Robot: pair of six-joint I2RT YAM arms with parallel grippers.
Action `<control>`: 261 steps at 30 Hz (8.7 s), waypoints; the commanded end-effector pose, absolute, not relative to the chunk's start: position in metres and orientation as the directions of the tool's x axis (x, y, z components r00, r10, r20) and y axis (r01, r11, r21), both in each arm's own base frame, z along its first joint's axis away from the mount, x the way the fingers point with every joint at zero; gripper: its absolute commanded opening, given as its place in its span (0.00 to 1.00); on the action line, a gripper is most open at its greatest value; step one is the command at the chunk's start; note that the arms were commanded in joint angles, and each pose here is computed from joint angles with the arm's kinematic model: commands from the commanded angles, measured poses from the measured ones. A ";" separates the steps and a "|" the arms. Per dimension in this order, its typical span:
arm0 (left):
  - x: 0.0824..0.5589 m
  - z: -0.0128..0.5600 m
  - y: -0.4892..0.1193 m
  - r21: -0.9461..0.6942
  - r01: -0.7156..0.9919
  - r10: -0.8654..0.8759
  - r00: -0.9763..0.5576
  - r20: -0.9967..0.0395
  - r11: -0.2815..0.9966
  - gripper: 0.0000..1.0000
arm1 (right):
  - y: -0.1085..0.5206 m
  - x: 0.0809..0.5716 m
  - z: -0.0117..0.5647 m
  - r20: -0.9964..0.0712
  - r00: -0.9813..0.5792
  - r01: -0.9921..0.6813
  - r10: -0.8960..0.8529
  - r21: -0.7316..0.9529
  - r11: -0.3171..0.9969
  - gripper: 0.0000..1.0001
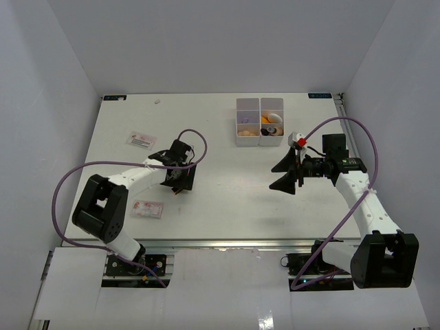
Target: Organize the makeup
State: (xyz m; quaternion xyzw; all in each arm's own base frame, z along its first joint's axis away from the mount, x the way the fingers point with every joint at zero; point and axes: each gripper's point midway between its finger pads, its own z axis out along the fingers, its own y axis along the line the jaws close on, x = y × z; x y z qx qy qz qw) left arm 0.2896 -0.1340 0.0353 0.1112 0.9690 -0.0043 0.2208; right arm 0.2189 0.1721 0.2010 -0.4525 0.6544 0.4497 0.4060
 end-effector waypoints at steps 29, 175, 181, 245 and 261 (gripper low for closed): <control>0.265 0.144 -0.325 -0.466 0.579 0.150 -0.719 -0.678 0.670 0.03 | 0.167 0.236 0.202 -0.889 -0.430 -0.892 -0.157 0.392 0.226 0.79; 0.270 0.175 -0.167 -0.310 0.262 -0.128 -0.538 -0.833 0.914 0.90 | 0.156 0.609 0.244 -0.928 -0.082 -0.465 -0.363 -0.287 0.837 0.68; 0.262 0.163 -0.162 -0.432 0.132 -0.268 -0.615 -0.742 0.892 0.89 | 0.201 0.479 0.279 -0.953 -0.075 -0.862 -0.294 -0.087 0.500 0.77; 0.305 0.208 -0.296 -0.681 0.566 -0.126 -0.719 -0.683 0.465 0.00 | 0.185 0.262 0.220 -0.887 -0.433 -0.897 -0.162 0.407 0.171 0.85; 0.230 0.244 -0.401 -0.421 0.906 0.008 -0.421 -0.907 0.048 0.00 | 0.191 0.269 0.244 -0.804 -0.588 -0.805 -0.088 0.573 0.154 0.90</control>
